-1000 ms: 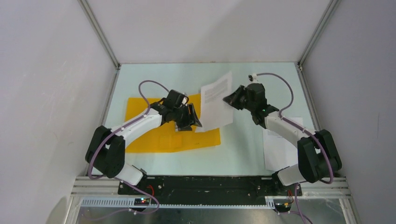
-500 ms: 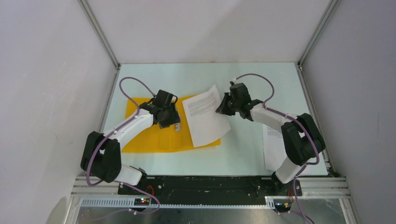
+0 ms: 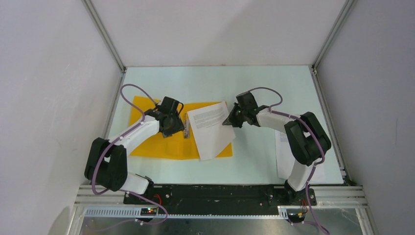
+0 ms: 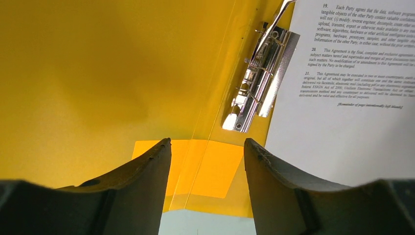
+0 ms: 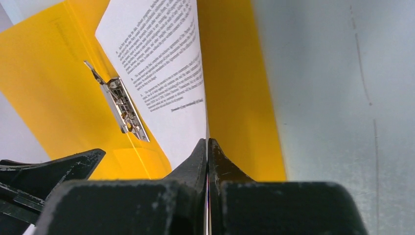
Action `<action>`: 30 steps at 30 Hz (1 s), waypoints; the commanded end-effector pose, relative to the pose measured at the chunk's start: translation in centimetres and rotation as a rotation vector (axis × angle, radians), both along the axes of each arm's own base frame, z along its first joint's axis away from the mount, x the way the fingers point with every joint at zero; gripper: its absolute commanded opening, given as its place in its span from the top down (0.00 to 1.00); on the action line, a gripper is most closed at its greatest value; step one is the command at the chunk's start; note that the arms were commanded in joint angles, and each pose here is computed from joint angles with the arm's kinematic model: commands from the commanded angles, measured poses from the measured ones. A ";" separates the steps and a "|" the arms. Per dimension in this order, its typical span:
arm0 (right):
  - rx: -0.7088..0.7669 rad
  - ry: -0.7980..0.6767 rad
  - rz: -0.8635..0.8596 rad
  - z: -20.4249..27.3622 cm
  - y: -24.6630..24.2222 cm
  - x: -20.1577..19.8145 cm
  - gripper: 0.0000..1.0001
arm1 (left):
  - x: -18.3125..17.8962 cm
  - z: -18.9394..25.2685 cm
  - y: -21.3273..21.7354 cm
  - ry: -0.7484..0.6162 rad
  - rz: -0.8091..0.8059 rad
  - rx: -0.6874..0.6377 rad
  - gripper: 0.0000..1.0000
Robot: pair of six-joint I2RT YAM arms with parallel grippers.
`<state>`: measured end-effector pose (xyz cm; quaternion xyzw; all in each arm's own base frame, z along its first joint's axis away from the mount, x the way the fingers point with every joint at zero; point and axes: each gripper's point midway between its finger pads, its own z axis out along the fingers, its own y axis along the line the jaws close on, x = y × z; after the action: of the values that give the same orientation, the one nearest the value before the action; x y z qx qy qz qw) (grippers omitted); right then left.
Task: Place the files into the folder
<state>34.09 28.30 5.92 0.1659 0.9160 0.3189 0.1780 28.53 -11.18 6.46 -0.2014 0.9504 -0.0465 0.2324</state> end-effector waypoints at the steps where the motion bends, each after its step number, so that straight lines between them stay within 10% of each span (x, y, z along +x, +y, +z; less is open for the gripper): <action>1: 0.038 -0.010 -0.080 1.3 1.6 1.1 1.00 | 0.5 0.1 0.4 -0.017 0.049 -0.002 0.39; 30: 0.226 0.077 -0.220 -2.5 2.2 1.0 1.00 | -1.3 -3.3 0.7 0.067 0.073 -0.001 0.50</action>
<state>34.70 29.32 3.84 0.2947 0.8617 0.3795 0.1631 26.34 -10.40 2.94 -0.2259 0.9548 -0.0255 0.1914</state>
